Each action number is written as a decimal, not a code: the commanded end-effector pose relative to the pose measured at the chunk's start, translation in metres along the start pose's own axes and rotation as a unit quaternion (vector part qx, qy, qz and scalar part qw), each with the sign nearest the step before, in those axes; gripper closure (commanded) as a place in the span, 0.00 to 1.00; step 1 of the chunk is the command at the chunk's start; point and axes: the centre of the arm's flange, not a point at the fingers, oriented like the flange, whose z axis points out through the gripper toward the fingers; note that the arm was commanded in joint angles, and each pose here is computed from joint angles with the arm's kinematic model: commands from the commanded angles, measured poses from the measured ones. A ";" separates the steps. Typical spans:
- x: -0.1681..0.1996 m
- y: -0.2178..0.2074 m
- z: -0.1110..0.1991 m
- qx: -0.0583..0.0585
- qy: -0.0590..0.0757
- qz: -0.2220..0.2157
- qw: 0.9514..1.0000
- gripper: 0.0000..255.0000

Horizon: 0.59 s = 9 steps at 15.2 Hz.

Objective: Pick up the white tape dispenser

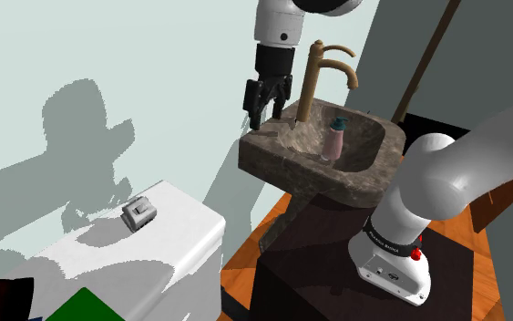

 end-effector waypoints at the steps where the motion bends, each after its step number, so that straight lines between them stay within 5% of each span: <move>1: 0.010 -0.021 0.015 0.000 0.004 0.001 1.000 0.00; 9: 0.050 -0.101 0.068 -0.002 0.016 0.002 1.000 0.00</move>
